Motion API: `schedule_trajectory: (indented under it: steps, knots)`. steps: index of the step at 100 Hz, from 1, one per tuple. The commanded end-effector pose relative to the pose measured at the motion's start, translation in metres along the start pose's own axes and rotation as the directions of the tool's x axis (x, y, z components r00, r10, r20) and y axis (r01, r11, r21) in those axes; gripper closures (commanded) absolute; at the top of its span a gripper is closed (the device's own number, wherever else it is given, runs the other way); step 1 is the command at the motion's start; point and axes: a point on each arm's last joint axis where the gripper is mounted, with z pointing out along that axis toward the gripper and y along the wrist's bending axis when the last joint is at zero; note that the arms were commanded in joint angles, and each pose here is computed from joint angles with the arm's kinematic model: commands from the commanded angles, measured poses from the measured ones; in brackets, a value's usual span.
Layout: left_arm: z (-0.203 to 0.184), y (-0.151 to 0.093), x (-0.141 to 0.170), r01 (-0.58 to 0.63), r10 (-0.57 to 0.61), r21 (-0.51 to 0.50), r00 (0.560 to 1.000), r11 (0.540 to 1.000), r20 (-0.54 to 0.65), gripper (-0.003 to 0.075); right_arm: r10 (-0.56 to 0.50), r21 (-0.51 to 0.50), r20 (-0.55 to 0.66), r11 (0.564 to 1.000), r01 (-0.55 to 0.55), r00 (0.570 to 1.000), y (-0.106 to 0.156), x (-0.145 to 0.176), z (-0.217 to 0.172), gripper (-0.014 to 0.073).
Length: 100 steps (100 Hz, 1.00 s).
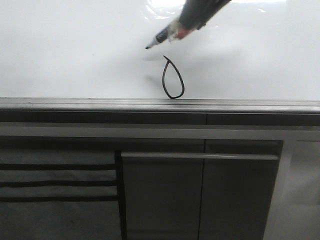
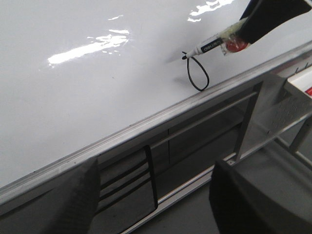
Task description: Write number 0 on whiteboard
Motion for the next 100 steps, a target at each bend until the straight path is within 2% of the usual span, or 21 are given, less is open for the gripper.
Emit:
schedule_trajectory:
  steps: [1, 10, 17, 26, 40, 51, 58, 70, 77, 100]
  knots:
    - [-0.001, 0.000, -0.014, -0.055, 0.055, 0.009, 0.998, 0.998, 0.042, 0.0279, -0.187, 0.002, 0.116, 0.982, 0.188, 0.975, 0.035, -0.007, -0.039, 0.0642]
    - [0.004, -0.006, -0.015, -0.140, 0.145, 0.083, 0.988, 0.987, -0.052, 0.0279, -0.346, -0.025, 0.141, 0.935, 0.353, 0.928, 0.068, 0.004, -0.049, 0.0642]
    - [0.010, -0.013, -0.018, -0.195, 0.214, 0.160, 0.970, 0.968, -0.112, 0.0279, -0.432, -0.046, 0.150, 0.896, 0.442, 0.890, 0.088, 0.019, -0.054, 0.0642]
    - [0.017, -0.025, -0.027, -0.242, 0.277, 0.262, 0.955, 0.934, -0.106, 0.0279, -0.459, -0.054, 0.161, 0.880, 0.472, 0.874, 0.100, 0.037, -0.056, 0.0642]
    - [0.033, -0.047, -0.042, -0.329, 0.380, 0.413, 0.924, 0.849, -0.045, 0.0279, -0.486, -0.035, 0.165, 0.867, 0.497, 0.858, 0.104, 0.056, -0.057, 0.0642]
    - [0.051, -0.064, -0.050, -0.362, 0.443, 0.498, 0.895, 0.788, -0.051, 0.0279, -0.507, -0.031, 0.163, 0.855, 0.518, 0.846, 0.105, 0.059, -0.058, 0.0642]
    - [0.062, -0.074, -0.054, -0.373, 0.480, 0.544, 0.875, 0.752, -0.064, 0.0279, -0.546, -0.020, 0.169, 0.831, 0.556, 0.821, 0.105, 0.058, -0.058, 0.0642]
    - [0.079, -0.082, -0.060, -0.397, 0.523, 0.574, 0.850, 0.716, -0.064, 0.0279, -0.685, 0.005, 0.168, 0.720, 0.694, 0.709, 0.105, 0.059, -0.058, 0.0642]
    - [0.086, -0.084, -0.063, -0.394, 0.524, 0.577, 0.849, 0.715, -0.069, 0.0279, -0.724, 0.019, 0.169, 0.681, 0.732, 0.669, 0.105, 0.058, -0.058, 0.0642]
    - [0.101, -0.086, -0.068, -0.403, 0.530, 0.568, 0.845, 0.717, -0.070, 0.0279, -0.733, 0.063, 0.192, 0.673, 0.737, 0.653, 0.104, 0.054, -0.058, 0.0642]
